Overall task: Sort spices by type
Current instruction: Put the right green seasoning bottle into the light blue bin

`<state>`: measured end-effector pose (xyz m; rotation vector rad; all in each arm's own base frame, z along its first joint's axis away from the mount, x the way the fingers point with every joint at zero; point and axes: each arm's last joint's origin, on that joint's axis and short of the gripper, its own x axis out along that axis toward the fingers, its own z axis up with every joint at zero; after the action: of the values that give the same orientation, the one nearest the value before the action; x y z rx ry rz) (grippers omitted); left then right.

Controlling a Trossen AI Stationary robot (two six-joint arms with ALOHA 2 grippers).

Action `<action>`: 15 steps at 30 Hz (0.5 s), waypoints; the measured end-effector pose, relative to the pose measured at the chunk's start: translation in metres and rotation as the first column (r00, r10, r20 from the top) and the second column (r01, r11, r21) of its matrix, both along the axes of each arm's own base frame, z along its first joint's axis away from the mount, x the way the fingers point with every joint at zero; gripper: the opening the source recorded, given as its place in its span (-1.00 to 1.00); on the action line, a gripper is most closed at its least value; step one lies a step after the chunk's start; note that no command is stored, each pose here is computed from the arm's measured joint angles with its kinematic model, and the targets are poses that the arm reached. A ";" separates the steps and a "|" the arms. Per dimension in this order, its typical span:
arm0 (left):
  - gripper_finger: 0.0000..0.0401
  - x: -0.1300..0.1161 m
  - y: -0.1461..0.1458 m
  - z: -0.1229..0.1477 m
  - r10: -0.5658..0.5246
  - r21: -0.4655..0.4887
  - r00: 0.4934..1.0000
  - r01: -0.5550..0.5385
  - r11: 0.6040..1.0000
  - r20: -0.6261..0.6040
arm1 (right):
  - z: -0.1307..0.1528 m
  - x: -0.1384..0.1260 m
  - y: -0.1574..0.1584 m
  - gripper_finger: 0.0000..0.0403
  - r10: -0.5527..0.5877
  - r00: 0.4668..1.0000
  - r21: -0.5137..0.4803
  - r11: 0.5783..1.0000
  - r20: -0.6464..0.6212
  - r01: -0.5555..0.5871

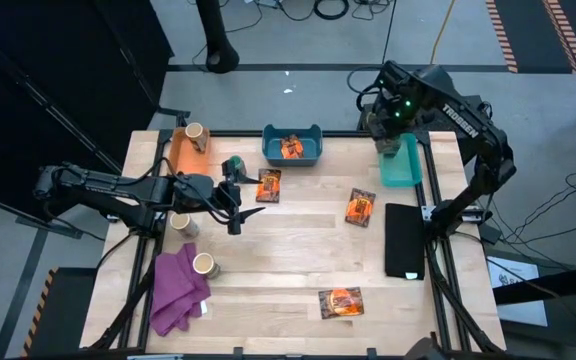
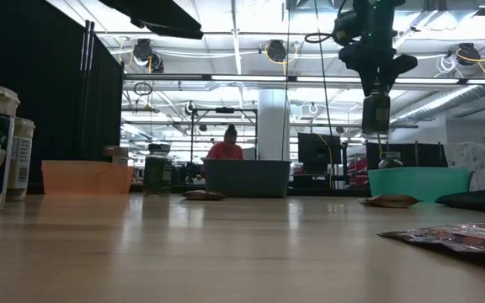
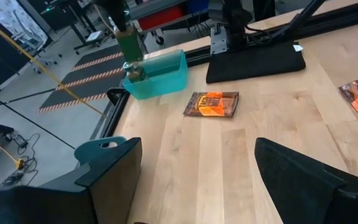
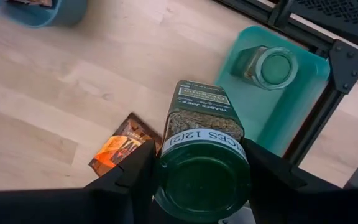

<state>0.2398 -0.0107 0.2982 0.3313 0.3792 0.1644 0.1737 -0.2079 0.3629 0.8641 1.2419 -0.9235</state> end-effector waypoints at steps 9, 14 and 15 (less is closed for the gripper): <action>0.58 0.000 0.000 0.000 0.002 0.001 1.000 -0.002 1.000 -0.002 | -0.029 -0.019 -0.007 -0.13 -0.042 0.996 0.074 0.996 -0.073 0.048; 0.58 0.000 0.000 0.000 0.002 0.001 1.000 -0.002 1.000 -0.002 | -0.050 -0.028 -0.011 -0.13 -0.066 0.986 0.101 0.992 -0.150 0.082; 0.58 0.000 0.000 0.000 0.002 0.001 1.000 -0.002 1.000 -0.002 | -0.054 -0.030 -0.012 -0.13 -0.071 0.984 0.105 0.990 -0.161 0.089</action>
<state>0.2398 -0.0107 0.2980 0.3325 0.3818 0.1665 0.1437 -0.2197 0.3087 0.9504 1.4140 -1.0095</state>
